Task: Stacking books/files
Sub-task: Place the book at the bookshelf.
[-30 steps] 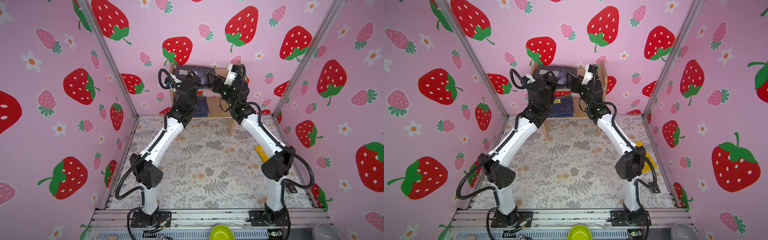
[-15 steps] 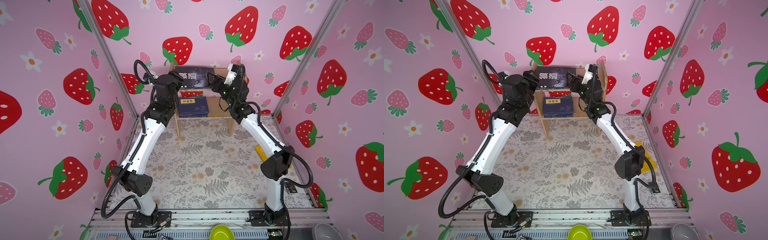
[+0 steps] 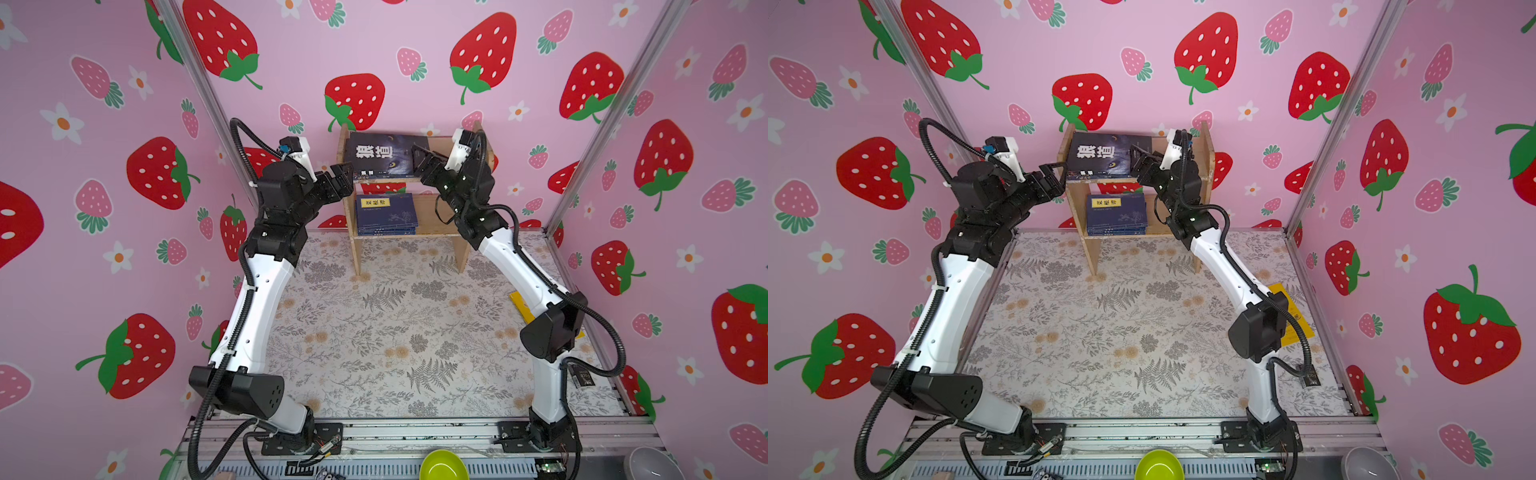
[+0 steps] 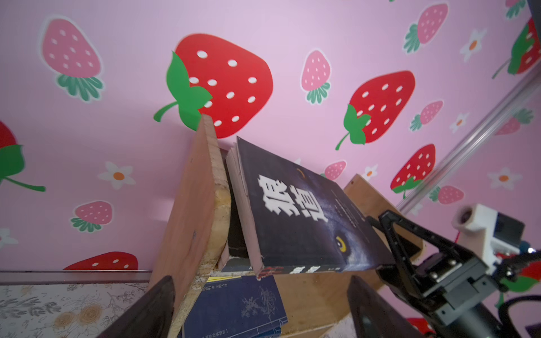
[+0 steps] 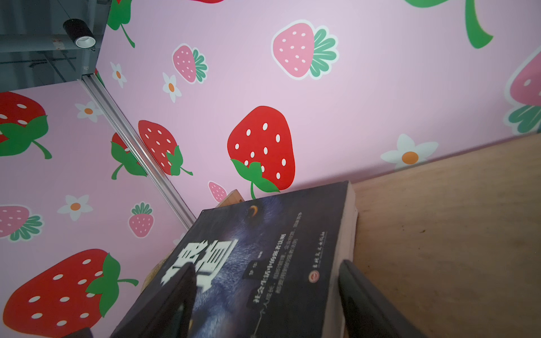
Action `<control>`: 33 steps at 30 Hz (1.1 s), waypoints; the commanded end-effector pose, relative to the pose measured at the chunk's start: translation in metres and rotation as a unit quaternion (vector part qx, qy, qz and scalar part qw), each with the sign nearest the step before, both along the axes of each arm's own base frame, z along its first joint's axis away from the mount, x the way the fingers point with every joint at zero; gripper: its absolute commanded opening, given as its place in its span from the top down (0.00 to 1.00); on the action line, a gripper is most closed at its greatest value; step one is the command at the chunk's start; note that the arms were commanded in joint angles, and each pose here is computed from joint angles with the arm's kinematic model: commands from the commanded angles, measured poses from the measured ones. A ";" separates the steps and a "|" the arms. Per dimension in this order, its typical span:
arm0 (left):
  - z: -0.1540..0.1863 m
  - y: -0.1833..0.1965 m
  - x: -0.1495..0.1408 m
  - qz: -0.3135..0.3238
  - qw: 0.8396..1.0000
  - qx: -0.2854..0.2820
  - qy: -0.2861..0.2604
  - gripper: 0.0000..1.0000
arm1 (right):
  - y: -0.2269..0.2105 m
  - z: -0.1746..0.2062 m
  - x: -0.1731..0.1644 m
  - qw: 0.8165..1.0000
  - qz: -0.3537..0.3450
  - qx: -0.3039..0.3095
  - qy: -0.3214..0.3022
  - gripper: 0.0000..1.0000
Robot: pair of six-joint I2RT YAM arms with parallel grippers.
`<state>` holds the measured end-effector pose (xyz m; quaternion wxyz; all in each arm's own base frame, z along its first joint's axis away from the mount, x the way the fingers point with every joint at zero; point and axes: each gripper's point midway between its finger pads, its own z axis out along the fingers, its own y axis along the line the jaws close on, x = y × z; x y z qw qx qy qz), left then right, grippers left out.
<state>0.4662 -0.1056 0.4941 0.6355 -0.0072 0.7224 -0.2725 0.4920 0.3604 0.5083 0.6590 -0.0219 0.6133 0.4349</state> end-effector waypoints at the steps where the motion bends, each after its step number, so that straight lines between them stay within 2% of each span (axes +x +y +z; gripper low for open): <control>1: -0.004 -0.019 0.001 -0.095 0.995 0.025 -0.017 0.10 | 0.012 -0.033 0.009 0.999 -0.004 -0.035 0.024 0.20; 5: -0.009 -0.027 0.006 -0.126 0.992 0.019 -0.017 0.12 | 0.017 -0.036 0.007 0.999 -0.001 -0.045 0.018 0.20; 12: -0.016 -0.023 0.017 -0.110 0.994 0.016 -0.018 0.17 | 0.027 -0.038 0.009 0.999 0.002 -0.052 0.009 0.19; 17: -0.022 -0.013 0.023 -0.076 0.997 0.017 -0.016 0.17 | 0.033 -0.040 0.015 0.999 0.001 -0.050 0.007 0.19; 20: -0.026 0.001 0.030 -0.038 0.999 0.014 -0.010 0.24 | 0.037 -0.039 0.016 0.999 0.004 -0.049 0.002 0.19; 26: -0.032 0.015 0.039 -0.006 1.000 -0.009 0.002 0.32 | 0.044 -0.044 0.017 0.999 0.007 -0.045 0.002 0.19; 30: -0.028 0.014 0.038 -0.011 1.000 -0.016 -0.006 0.32 | 0.046 -0.049 0.021 0.999 0.002 -0.040 0.005 0.19; 33: -0.022 0.006 0.031 -0.039 0.999 -0.011 -0.016 0.32 | 0.046 -0.053 0.024 0.999 -0.004 -0.034 0.012 0.20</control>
